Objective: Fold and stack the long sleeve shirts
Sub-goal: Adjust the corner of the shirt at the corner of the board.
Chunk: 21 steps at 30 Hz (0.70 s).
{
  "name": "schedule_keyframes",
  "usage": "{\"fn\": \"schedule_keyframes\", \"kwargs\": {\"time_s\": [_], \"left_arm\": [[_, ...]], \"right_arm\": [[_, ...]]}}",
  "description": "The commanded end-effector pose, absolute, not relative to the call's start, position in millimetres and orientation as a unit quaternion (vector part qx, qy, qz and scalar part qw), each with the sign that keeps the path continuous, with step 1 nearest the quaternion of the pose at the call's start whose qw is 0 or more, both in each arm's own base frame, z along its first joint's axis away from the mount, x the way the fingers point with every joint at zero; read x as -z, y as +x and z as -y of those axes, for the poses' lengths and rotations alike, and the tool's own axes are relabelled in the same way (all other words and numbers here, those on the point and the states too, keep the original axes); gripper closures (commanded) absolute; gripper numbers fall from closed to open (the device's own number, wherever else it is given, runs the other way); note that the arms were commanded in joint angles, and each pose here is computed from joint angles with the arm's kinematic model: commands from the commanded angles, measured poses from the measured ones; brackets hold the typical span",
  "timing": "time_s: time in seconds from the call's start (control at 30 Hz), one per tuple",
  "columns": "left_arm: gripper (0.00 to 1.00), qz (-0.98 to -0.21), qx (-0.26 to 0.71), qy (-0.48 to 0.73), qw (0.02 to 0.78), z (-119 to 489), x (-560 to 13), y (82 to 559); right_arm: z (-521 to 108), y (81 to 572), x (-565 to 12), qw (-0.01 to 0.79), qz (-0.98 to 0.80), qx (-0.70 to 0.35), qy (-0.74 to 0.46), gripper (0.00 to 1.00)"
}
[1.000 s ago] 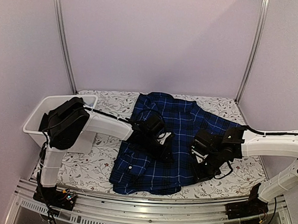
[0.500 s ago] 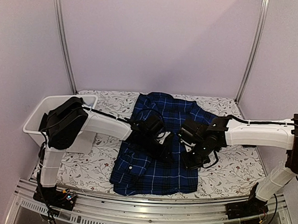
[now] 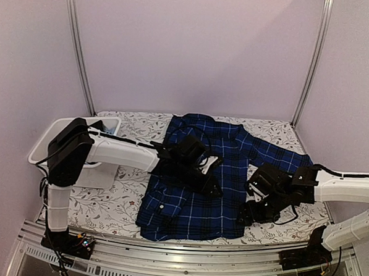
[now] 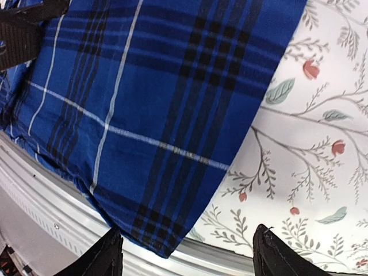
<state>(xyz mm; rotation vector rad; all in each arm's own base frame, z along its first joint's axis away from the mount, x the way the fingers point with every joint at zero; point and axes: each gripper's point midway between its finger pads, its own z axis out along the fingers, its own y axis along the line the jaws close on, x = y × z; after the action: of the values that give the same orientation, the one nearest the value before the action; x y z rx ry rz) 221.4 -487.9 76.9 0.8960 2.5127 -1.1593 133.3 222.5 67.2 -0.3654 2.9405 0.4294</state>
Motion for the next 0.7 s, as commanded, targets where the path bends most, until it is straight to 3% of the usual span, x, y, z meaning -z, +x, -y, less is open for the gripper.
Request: {"fn": "schedule_keyframes", "kwargs": {"time_s": [0.0,0.17,0.3,0.37,0.5,0.67], "left_arm": [[0.57,-0.835,0.424,0.333,0.11,515.0,-82.6,204.2],[0.58,-0.833,0.442,0.319,0.1,522.9,-77.1,203.1],[0.59,-0.839,0.438,0.307,0.1,518.3,-74.3,202.5],[0.6,-0.842,0.435,0.302,0.105,512.8,-75.4,201.3],[0.61,-0.841,0.431,0.302,0.122,498.6,-82.9,198.1],[0.62,-0.809,0.455,0.331,0.172,491.9,-111.3,183.5]], "right_arm": [[-247.0,119.8,-76.7,0.066,-0.96,-0.261,-0.078,0.21],[-257.6,113.1,-60.2,0.059,-0.944,-0.318,-0.063,0.13],[-265.7,116.8,-59.1,0.074,-0.93,-0.357,-0.05,0.15],[-270.8,120.9,-64.7,0.082,-0.926,-0.366,-0.048,0.26],[-280.0,131.0,-83.5,0.095,-0.926,-0.362,-0.054,0.71],[-292.1,142.4,-105.9,0.106,-0.925,-0.357,-0.068,0.93]]}}
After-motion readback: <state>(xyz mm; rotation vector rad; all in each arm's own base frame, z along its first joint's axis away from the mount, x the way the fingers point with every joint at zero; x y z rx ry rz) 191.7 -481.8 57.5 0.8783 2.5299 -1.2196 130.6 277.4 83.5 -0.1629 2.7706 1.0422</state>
